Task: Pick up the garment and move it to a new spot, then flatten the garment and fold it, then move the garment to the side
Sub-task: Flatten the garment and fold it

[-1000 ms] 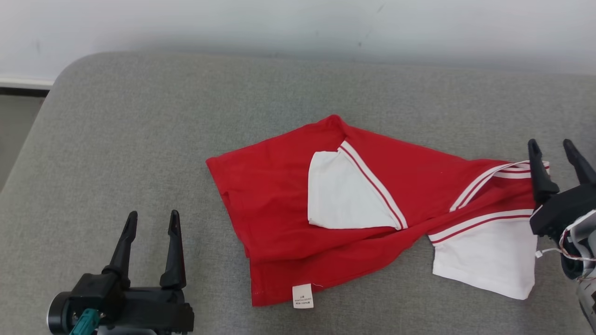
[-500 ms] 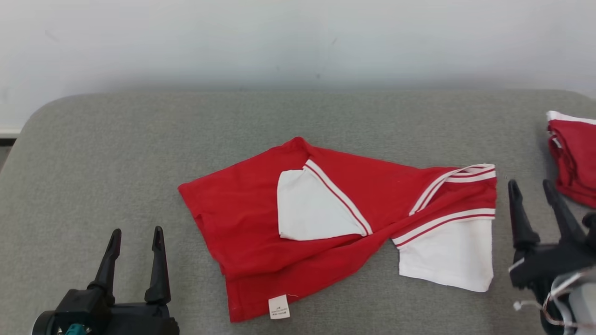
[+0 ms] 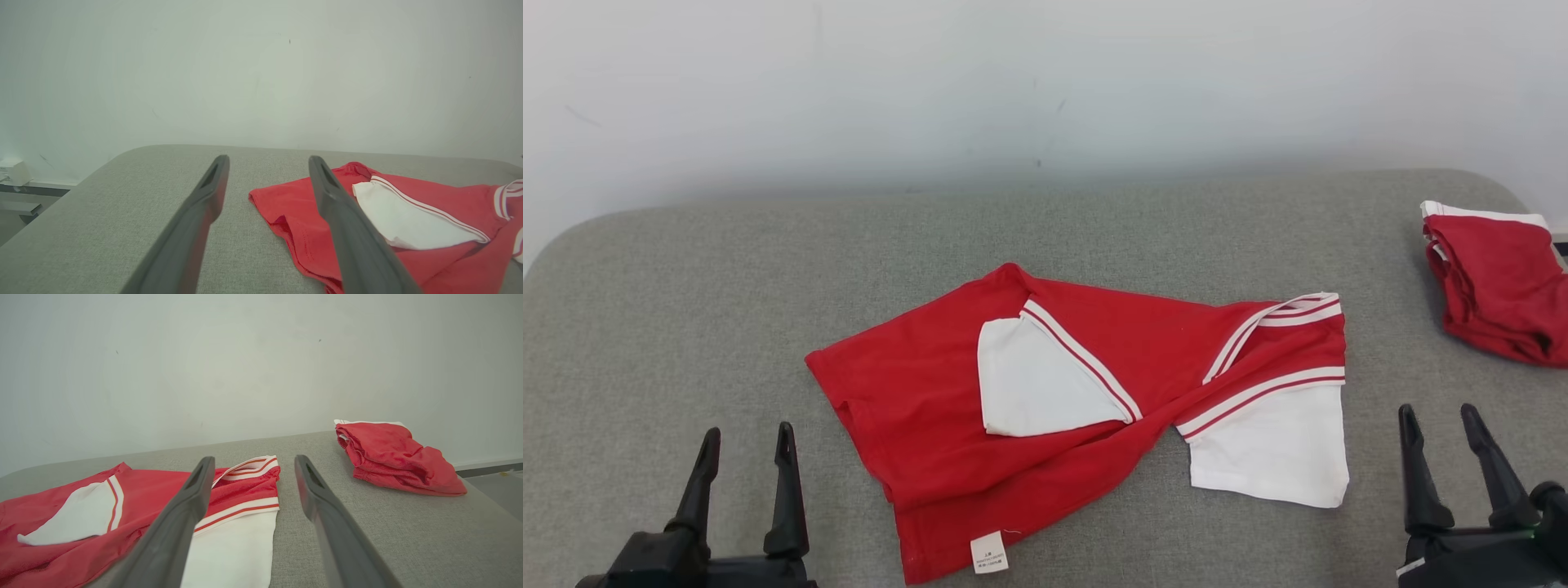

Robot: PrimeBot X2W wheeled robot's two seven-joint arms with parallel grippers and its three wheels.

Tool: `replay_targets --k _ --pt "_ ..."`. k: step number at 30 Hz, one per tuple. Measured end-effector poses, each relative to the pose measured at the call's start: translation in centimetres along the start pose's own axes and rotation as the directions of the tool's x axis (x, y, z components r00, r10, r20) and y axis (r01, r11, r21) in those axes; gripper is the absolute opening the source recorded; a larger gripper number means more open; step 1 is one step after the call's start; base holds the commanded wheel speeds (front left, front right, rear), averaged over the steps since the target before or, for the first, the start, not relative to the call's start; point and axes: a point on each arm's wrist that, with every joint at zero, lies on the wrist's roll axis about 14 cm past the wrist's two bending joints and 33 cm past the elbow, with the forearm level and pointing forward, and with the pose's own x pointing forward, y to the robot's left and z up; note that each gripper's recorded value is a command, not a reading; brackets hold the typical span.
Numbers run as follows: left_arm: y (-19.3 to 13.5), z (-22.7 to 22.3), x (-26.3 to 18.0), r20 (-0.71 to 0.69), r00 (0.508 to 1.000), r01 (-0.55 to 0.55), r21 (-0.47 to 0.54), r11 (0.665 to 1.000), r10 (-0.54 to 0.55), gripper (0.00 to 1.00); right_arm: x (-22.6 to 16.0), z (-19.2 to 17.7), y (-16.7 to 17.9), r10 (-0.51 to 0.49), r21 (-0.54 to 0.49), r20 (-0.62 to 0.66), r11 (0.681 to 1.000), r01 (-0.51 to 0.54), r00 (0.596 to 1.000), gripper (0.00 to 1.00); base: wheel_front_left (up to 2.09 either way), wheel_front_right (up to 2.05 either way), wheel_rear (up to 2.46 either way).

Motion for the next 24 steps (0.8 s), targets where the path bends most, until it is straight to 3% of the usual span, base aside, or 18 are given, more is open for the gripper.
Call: replay_targets --k 24 --pt "1.2 -1.2 -2.2 -0.049 0.998 -0.03 0.036 0.999 0.031 1.0 -1.4 -0.1 3.0 0.042 0.008 0.014 0.999 -0.042 0.999 1.0 0.0 0.0 0.0"
